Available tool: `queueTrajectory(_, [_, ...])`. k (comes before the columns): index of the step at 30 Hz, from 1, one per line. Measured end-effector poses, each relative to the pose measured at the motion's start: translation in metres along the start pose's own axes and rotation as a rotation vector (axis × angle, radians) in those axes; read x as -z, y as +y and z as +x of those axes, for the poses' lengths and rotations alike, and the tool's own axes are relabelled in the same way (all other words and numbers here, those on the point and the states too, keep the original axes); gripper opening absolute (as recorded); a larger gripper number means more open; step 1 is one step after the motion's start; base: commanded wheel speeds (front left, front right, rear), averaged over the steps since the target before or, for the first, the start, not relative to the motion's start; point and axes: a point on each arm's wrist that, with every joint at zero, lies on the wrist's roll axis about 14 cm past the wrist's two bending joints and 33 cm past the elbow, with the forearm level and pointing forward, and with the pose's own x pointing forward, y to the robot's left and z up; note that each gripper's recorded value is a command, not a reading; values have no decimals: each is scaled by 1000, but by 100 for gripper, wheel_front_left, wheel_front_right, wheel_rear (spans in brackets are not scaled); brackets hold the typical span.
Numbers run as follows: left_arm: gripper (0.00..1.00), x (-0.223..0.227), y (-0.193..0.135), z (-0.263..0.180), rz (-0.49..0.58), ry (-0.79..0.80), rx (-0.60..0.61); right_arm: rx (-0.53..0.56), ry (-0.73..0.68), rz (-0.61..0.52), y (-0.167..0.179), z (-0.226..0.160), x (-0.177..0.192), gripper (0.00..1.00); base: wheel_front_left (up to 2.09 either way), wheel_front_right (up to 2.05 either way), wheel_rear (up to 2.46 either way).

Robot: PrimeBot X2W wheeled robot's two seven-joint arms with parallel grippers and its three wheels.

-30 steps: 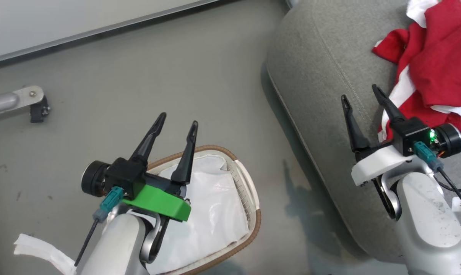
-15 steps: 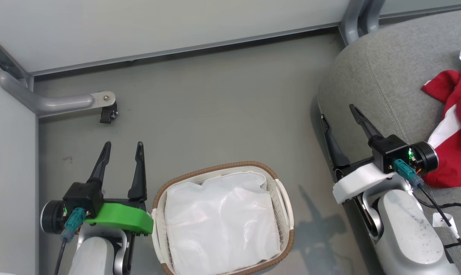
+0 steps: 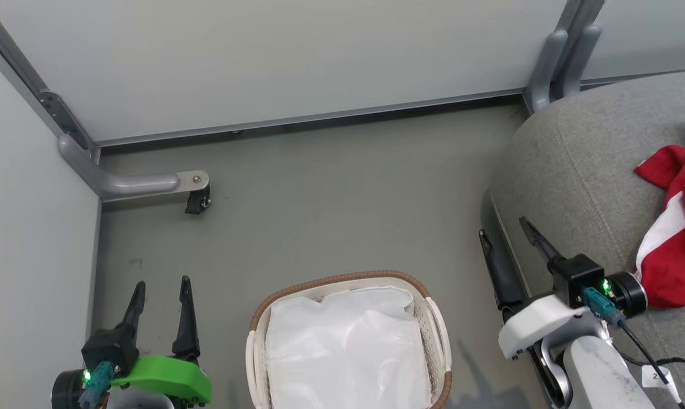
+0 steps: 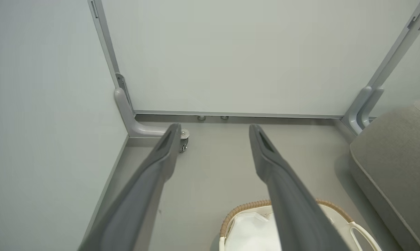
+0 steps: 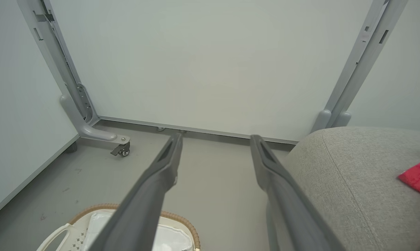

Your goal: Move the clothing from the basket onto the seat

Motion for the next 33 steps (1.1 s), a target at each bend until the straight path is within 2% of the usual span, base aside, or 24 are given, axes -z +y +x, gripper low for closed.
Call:
queueTrajectory(11, [100, 8, 9, -30, -30, 21, -39, 28, 21, 50, -1, -26, 7, 100, 0, 0, 0])
queueTrajectory(12, [0, 8, 9, -31, -37, 18, -38, 28, 20, 50, -1, -27, 7, 0, 0, 0, 0])
queueTrajectory(19, [0, 24, 11, -35, -67, 72, -57, 37, 97, 87, 2, -38, 31, 0, 0, 0, 0])
queueTrajectory(33, [0, 17, 22, -35, -307, 59, -127, 131, 92, 353, -14, -38, 28, 0, 0, 0, 0])
